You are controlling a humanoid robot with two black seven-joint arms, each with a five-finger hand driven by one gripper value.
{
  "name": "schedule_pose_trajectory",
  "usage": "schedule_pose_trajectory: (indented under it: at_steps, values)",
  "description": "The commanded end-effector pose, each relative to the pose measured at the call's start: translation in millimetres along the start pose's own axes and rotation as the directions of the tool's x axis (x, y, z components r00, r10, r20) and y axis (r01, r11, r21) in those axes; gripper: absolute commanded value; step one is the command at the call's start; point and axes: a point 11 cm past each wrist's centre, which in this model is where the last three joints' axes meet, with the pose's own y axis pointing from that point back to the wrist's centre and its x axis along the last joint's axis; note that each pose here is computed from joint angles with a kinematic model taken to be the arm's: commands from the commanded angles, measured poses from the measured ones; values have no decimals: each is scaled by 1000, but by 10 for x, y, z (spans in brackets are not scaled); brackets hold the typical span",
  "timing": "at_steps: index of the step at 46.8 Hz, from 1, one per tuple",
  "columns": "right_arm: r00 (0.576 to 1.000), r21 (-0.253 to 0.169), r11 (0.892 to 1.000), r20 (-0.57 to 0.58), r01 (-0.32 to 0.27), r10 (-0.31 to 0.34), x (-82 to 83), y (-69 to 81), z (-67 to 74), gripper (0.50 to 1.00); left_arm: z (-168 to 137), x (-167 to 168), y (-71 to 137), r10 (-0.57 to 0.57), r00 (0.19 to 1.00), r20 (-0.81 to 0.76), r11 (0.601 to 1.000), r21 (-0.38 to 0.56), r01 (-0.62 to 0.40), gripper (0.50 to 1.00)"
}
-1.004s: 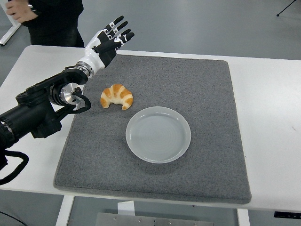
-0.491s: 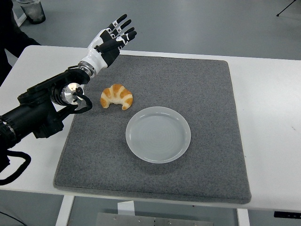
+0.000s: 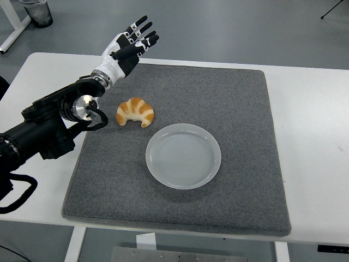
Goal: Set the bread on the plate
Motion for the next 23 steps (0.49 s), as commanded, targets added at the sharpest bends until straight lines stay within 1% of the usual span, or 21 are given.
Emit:
schedule_pose_trajectory:
  at_steps: [1, 6, 15, 20, 23]
  values:
    - [1000, 0, 1000, 0, 0, 0, -1, 0, 0, 952, 9, 23, -1, 22, 1000, 6, 1000, -3, -22, 990]
    - [1000, 0, 1000, 0, 0, 0, -1, 0, 0, 952, 9, 48, 6, 37, 999, 12, 999, -3, -37, 990]
    - [1000, 0, 1000, 0, 0, 0, -1, 0, 0, 952, 44, -48, -16, 1, 1000, 18, 1000, -2, -1, 988]
    - [1000, 0, 1000, 2, -1, 1, 4, 0, 0, 952, 178, -191, -99, -31, 999, 41, 999, -11, 32, 986]
    - [1000, 0, 1000, 2, 0, 0, -1, 0, 0, 952, 262, -206, -139, -23, 997, 71, 1000, 7, 22, 984]
